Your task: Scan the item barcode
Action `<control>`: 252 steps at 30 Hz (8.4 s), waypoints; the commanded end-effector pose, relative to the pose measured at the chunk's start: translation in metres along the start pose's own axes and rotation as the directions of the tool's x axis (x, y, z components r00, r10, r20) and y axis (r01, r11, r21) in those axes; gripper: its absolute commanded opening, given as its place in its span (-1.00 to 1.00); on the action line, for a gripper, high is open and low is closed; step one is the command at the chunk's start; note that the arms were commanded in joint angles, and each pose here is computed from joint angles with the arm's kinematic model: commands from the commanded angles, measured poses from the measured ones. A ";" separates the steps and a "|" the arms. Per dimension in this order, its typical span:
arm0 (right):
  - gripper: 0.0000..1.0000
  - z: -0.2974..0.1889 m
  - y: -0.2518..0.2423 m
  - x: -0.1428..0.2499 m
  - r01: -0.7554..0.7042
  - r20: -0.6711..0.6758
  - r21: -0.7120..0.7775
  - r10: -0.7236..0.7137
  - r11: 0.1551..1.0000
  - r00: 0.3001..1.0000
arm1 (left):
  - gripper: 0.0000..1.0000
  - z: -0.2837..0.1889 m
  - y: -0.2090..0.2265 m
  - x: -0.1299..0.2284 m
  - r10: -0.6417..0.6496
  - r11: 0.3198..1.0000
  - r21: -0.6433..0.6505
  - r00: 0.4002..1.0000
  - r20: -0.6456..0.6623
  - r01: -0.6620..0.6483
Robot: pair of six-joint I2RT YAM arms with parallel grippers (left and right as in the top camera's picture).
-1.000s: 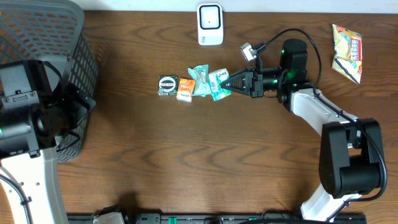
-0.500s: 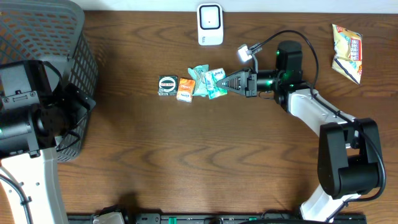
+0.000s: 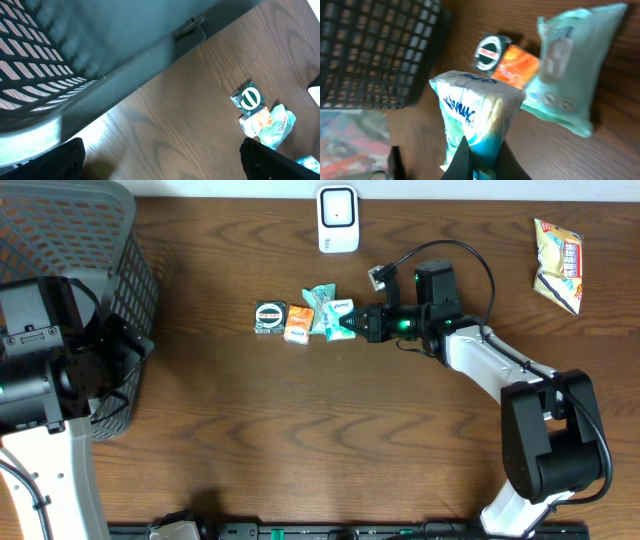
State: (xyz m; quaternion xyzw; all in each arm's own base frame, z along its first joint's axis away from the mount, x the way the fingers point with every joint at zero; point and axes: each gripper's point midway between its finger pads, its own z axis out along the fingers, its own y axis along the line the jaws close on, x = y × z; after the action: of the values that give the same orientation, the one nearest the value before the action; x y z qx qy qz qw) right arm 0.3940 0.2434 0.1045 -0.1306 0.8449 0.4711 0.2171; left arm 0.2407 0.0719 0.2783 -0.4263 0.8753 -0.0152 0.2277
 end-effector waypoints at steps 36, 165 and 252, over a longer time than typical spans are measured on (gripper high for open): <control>-0.98 0.047 -0.075 -0.253 0.648 -0.534 0.751 -0.692 -0.124 0.486 | 0.95 -0.004 0.001 -0.003 -0.010 1.000 0.000 1.000 0.015 0.010; -0.77 0.085 -0.082 -0.012 0.217 -0.270 0.817 0.022 0.534 0.963 | 0.95 -0.004 0.001 -0.003 -0.010 1.000 0.000 1.000 0.015 0.010; 0.39 -0.059 -0.116 0.030 0.138 -0.157 0.986 0.256 0.093 0.954 | 0.95 -0.004 0.001 -0.003 -0.010 1.000 0.000 1.000 0.015 0.010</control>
State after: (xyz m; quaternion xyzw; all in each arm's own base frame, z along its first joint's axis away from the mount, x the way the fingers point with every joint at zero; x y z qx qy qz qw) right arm 0.4043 0.1449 0.0342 -0.0019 0.9786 -0.1915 0.0758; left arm 0.2406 0.0720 0.2782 -0.4266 0.8752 -0.0153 0.2275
